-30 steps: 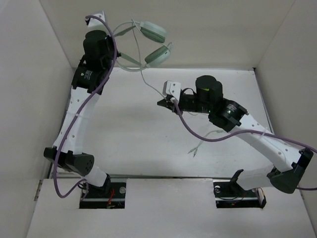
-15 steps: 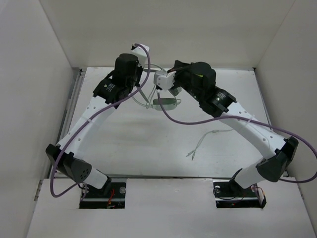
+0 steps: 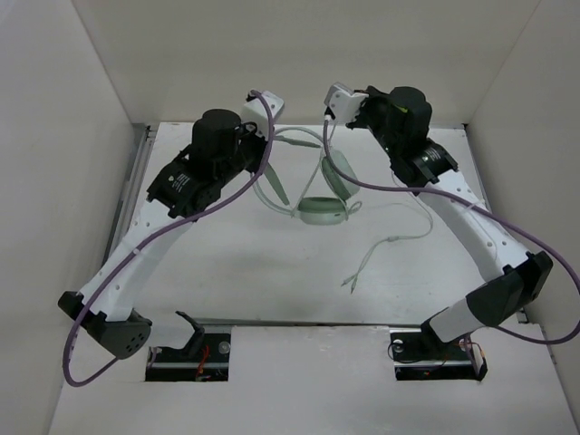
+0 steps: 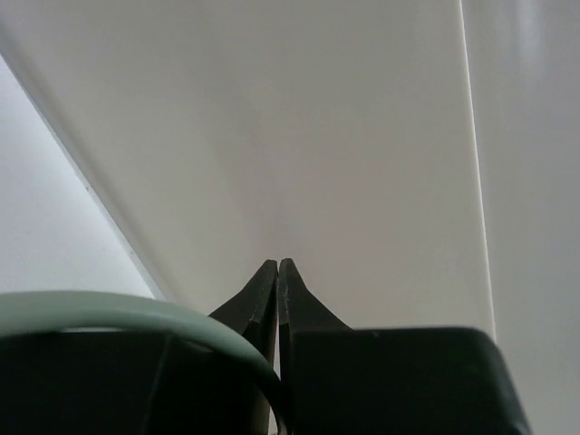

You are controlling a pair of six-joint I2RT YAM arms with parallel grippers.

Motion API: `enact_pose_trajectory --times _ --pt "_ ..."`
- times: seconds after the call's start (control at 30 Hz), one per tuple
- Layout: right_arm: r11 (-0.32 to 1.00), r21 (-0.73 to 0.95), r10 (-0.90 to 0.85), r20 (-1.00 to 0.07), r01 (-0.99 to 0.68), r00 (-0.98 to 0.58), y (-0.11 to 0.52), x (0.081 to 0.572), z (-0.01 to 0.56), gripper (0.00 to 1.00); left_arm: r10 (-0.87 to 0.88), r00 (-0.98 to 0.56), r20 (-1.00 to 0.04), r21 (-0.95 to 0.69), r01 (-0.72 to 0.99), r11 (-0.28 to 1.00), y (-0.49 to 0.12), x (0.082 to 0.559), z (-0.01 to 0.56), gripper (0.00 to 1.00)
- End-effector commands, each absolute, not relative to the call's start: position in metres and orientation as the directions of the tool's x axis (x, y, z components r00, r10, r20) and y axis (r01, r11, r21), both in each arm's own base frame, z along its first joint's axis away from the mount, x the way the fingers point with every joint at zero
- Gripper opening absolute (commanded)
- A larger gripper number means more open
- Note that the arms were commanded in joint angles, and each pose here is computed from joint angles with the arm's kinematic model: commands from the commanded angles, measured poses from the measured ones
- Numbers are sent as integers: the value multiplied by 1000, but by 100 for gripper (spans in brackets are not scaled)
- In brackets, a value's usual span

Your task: Wrap the headphones

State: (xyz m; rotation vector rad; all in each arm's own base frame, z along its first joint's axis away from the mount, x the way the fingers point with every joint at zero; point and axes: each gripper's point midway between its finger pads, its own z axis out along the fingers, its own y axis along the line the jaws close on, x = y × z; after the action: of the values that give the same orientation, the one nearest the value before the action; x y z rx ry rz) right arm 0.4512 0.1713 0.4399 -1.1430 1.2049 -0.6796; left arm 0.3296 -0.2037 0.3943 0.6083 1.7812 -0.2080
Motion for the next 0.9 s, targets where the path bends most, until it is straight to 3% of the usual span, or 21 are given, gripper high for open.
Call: enact_pose_trajectory --times 0.0,0.27,0.4,0.6,0.87 --pt "505 -851 -794 -524 -144 308 166 447 476 11 220 -115 -969 101 627 772 -229 302 424 0" --pt "644 -663 -608 -747 -383 269 182 435 453 14 140 -135 -981 0 719 695 -245 279 446 0" --pt "684 -412 -408 -900 -602 153 206 416 414 13 43 -118 -992 -61 756 652 -249 271 485 0" --pt "544 26 -73 -994 -839 -79 251 369 394 10 -118 -91 -989 -142 822 551 -260 249 559 0" --pt "299 362 190 -929 -883 -317 282 336 413 14 -225 -63 -972 -170 850 498 -262 244 605 0"
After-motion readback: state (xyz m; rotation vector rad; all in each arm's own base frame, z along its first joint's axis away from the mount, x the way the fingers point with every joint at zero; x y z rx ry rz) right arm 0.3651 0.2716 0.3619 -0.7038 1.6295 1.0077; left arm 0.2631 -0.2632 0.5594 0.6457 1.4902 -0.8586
